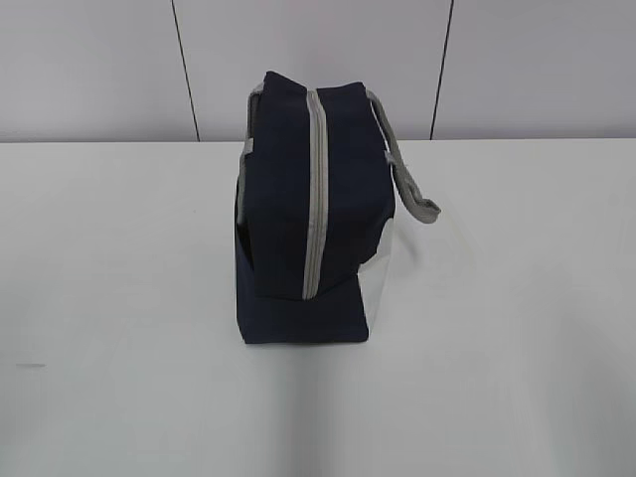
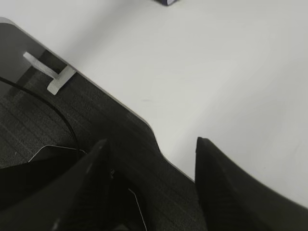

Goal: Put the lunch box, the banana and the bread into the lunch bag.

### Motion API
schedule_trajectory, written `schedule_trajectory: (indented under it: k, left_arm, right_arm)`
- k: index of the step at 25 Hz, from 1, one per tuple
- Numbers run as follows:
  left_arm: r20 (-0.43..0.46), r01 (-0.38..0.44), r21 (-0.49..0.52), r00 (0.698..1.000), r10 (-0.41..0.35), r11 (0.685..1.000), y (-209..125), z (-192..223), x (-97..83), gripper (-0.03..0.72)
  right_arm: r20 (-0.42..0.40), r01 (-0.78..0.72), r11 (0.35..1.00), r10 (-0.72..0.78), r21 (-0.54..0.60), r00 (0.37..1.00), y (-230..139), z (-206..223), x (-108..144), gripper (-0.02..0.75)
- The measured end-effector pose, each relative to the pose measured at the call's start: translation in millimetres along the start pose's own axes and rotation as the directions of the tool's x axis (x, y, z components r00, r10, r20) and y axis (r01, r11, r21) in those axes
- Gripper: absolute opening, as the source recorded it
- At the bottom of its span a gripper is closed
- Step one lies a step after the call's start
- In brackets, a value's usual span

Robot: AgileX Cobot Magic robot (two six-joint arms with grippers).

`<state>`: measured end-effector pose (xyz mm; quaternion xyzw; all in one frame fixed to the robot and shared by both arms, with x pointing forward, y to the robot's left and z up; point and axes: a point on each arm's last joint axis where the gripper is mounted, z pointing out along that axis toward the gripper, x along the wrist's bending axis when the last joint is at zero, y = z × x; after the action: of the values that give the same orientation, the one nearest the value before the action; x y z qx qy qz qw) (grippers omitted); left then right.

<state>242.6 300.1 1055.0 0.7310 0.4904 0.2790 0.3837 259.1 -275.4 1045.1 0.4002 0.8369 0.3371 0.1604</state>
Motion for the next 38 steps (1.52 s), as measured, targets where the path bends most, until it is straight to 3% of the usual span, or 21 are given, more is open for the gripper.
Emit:
schedule_trajectory:
  k: [27, 31, 38]
  left_arm:
    - [0.000, 0.000, -0.004, 1.000, 0.000, 1.000, 0.4, 0.0, 0.0, 0.237]
    - [-0.013, 0.008, -0.013, 1.000, -0.009, 1.000, -0.4, -1.3, 0.0, 0.237]
    - [-0.165, 0.101, -0.042, 0.980, -0.107, 0.994, -2.8, -4.9, -0.5, 0.237]
  right_arm:
    - [0.023, -0.004, 0.999, 0.005, -0.043, 1.000, -4.0, -5.1, -0.4, 0.440]
    - [0.090, -0.071, 0.996, 0.075, -0.046, 0.993, -3.6, -4.8, -2.8, 0.440]
    - [0.287, -0.227, 0.961, 0.264, -0.156, 0.921, -10.4, -13.3, -3.6, 0.440]
